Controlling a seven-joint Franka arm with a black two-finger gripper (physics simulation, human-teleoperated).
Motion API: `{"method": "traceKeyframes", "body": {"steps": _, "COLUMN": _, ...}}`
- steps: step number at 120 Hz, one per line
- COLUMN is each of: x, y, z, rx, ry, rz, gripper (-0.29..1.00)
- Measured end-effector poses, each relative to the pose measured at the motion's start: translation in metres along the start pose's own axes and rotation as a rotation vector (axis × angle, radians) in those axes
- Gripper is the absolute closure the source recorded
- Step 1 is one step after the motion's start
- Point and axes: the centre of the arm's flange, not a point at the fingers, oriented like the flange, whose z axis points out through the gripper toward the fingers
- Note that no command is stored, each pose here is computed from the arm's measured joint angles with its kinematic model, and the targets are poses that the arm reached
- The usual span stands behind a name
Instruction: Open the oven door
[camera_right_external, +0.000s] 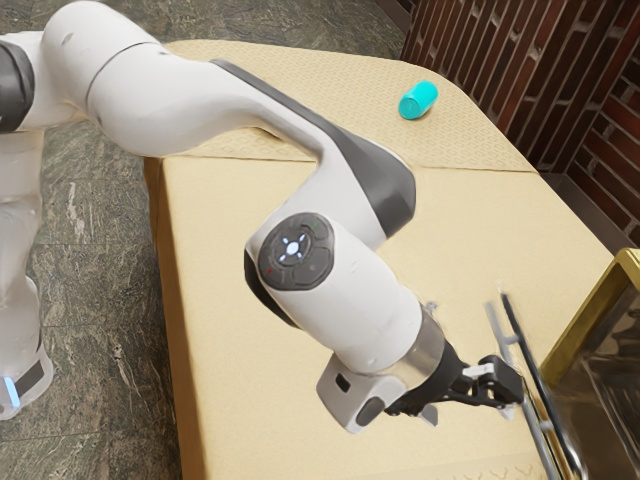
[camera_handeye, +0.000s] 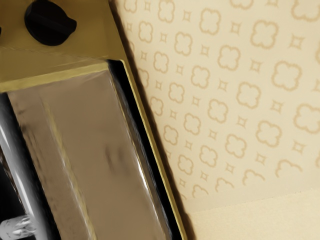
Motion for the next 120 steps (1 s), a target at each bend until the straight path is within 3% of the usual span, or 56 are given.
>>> {"method": "traceKeyframes", "body": {"steps": 10, "x": 0.008, "y": 0.027, "z": -0.005, "rx": -0.044, "ry": 0.001, "rz": -0.008, "gripper": 0.01}}
{"method": "traceKeyframes", "body": {"steps": 16, "x": 0.009, "y": 0.037, "z": -0.025, "rx": -0.036, "ry": -0.015, "rz": -0.021, "gripper": 0.01}}
{"method": "traceKeyframes", "body": {"steps": 22, "x": 0.010, "y": 0.032, "z": -0.068, "rx": 0.021, "ry": -0.038, "rz": -0.044, "gripper": 0.00}}
{"method": "traceKeyframes", "body": {"steps": 32, "x": 0.072, "y": 0.035, "z": -0.188, "rx": 0.158, "ry": 0.028, "rz": -0.007, "gripper": 0.00}}
{"method": "traceKeyframes", "body": {"steps": 42, "x": 0.078, "y": 0.027, "z": -0.239, "rx": 0.203, "ry": 0.045, "rz": -0.042, "gripper": 0.00}}
{"method": "traceKeyframes", "body": {"steps": 49, "x": 0.048, "y": -0.006, "z": -0.258, "rx": 0.206, "ry": 0.048, "rz": -0.137, "gripper": 0.00}}
{"method": "traceKeyframes", "body": {"steps": 58, "x": -0.073, "y": -0.092, "z": -0.257, "rx": 0.165, "ry": 0.031, "rz": -0.425, "gripper": 0.00}}
{"method": "traceKeyframes", "body": {"steps": 65, "x": -0.215, "y": -0.124, "z": -0.221, "rx": 0.107, "ry": -0.113, "rz": -0.690, "gripper": 0.00}}
{"method": "traceKeyframes", "body": {"steps": 72, "x": -0.356, "y": -0.111, "z": -0.180, "rx": 0.013, "ry": -0.280, "rz": -0.948, "gripper": 0.00}}
{"method": "traceKeyframes", "body": {"steps": 83, "x": -0.561, "y": -0.022, "z": -0.147, "rx": -0.155, "ry": -0.542, "rz": -1.359, "gripper": 0.00}}
{"method": "traceKeyframes", "body": {"steps": 91, "x": -0.670, "y": 0.067, "z": -0.131, "rx": -0.297, "ry": -0.682, "rz": -1.624, "gripper": 0.00}}
{"method": "traceKeyframes", "body": {"steps": 96, "x": -0.679, "y": 0.088, "z": -0.099, "rx": -0.402, "ry": -0.677, "rz": -1.683, "gripper": 0.00}}
{"method": "traceKeyframes", "body": {"steps": 105, "x": -0.587, "y": 0.056, "z": -0.014, "rx": -0.608, "ry": -0.525, "rz": -1.594, "gripper": 0.00}}
{"method": "traceKeyframes", "body": {"steps": 111, "x": -0.552, "y": 0.046, "z": 0.006, "rx": -0.679, "ry": -0.475, "rz": -1.572, "gripper": 0.00}}
{"method": "traceKeyframes", "body": {"steps": 120, "x": -0.541, "y": 0.048, "z": 0.014, "rx": -0.732, "ry": -0.454, "rz": -1.598, "gripper": 0.00}}
